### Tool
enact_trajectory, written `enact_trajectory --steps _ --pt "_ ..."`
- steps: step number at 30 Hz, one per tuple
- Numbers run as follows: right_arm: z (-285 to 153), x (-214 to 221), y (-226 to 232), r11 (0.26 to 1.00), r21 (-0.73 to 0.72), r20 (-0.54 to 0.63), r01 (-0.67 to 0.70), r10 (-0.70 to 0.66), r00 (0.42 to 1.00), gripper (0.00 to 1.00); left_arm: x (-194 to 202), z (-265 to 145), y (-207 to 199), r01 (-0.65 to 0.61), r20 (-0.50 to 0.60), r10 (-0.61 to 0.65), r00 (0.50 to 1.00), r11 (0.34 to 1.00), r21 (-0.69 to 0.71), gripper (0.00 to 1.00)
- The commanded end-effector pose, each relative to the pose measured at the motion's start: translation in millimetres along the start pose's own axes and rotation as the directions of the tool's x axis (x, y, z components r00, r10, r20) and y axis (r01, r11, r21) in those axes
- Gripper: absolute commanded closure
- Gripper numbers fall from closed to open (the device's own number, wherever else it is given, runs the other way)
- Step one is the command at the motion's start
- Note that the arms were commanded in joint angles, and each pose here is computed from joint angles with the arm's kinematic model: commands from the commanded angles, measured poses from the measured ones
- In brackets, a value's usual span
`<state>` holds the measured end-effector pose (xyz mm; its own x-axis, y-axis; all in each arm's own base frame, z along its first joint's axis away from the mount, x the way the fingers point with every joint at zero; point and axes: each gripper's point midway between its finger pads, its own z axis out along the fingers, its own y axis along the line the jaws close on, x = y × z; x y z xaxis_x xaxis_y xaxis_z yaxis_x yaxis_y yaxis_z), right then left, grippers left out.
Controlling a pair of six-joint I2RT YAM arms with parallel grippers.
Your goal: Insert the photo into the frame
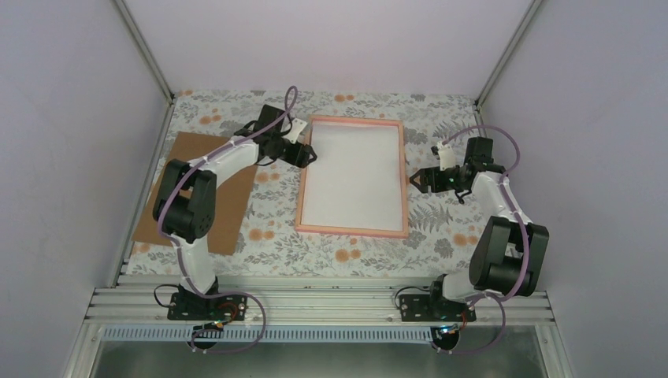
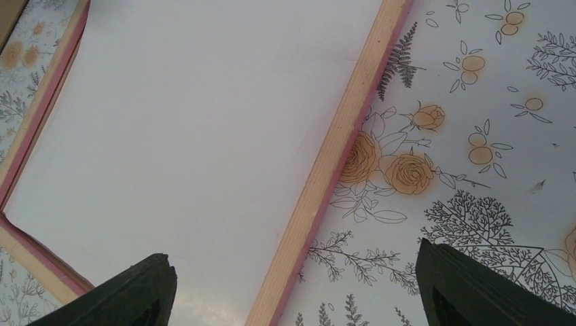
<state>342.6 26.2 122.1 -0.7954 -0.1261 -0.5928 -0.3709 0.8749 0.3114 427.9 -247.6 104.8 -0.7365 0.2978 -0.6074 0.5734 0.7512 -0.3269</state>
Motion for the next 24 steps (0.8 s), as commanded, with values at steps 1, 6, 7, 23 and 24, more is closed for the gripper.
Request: enact_trajectory --steps 1,6,7,23,24 --pt "1 -16 -1 1.000 -0.022 0.046 0.020 -0.019 0.999 0.13 -14 -11 16 -0.153 0.026 0.158 0.987 0.980 -0.125 0.25" --pt "3 -22 4 0.999 -0.043 0.056 0.032 -0.030 0.998 0.13 -28 -4 21 -0.224 0.012 0.229 0.973 0.962 -0.153 0.37" --pt "3 -25 7 0.998 -0.047 0.063 0.043 -0.040 0.997 0.13 -30 -7 24 -0.237 0.016 0.244 0.970 0.957 -0.169 0.37" --pt "33 -35 102 0.942 -0.234 0.082 0.241 -0.228 0.970 0.13 131 -101 125 -0.190 -0.311 0.105 0.945 0.948 -0.257 0.33" --pt "36 -32 113 0.930 -0.255 0.079 0.264 -0.252 0.964 0.13 141 -109 129 -0.192 -0.328 0.098 0.939 0.945 -0.266 0.32"
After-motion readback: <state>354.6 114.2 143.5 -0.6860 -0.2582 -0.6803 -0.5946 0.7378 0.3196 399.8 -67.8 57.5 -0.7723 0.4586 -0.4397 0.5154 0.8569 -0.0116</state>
